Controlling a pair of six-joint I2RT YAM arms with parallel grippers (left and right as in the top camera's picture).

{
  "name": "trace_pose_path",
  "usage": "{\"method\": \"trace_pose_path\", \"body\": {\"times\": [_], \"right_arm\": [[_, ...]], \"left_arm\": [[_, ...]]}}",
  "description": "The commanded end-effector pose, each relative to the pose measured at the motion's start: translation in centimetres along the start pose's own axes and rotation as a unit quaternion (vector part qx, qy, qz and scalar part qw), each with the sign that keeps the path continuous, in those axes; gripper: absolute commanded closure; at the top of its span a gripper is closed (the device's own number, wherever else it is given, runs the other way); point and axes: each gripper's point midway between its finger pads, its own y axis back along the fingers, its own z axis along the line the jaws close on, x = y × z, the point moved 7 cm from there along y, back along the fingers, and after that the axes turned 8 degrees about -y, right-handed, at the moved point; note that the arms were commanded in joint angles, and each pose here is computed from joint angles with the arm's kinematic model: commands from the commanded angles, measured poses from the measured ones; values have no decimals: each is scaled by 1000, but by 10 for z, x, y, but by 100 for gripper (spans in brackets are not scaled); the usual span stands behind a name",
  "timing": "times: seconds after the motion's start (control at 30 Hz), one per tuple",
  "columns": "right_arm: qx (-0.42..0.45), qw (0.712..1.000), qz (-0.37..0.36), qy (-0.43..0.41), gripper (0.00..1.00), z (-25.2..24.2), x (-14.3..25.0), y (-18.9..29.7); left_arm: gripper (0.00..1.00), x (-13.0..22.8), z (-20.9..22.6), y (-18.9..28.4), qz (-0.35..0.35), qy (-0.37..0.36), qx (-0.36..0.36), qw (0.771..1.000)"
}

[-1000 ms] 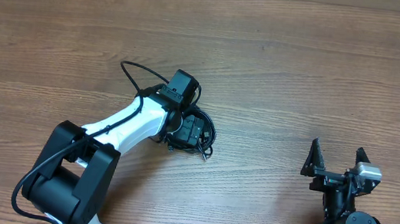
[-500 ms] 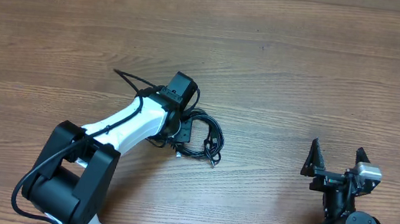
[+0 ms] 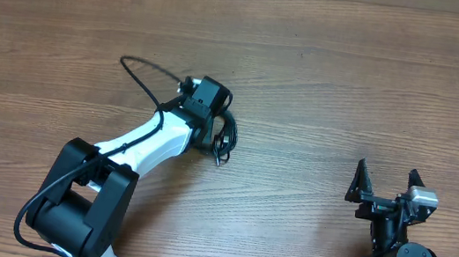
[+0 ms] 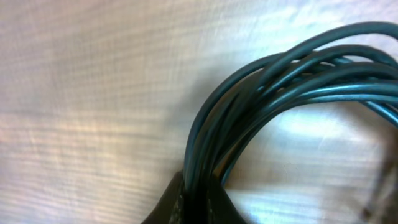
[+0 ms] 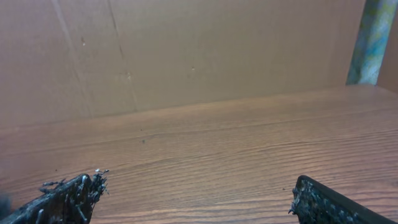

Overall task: Untangle cables
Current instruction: 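Lift the held coil with the left gripper and shift it rightward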

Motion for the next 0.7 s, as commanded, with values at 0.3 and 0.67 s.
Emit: {"method": "trace_pose_path", "body": {"times": [0.3, 0.67], "right_arm": [[-2, 1000, -2, 2, 0, -1, 2, 0], [-2, 1000, -2, 2, 0, -1, 2, 0]], "left_arm": [[96, -28, -12, 0, -81, -225, 16, 971], [96, -26, -25, 2, -93, -280, 76, 953]]}}
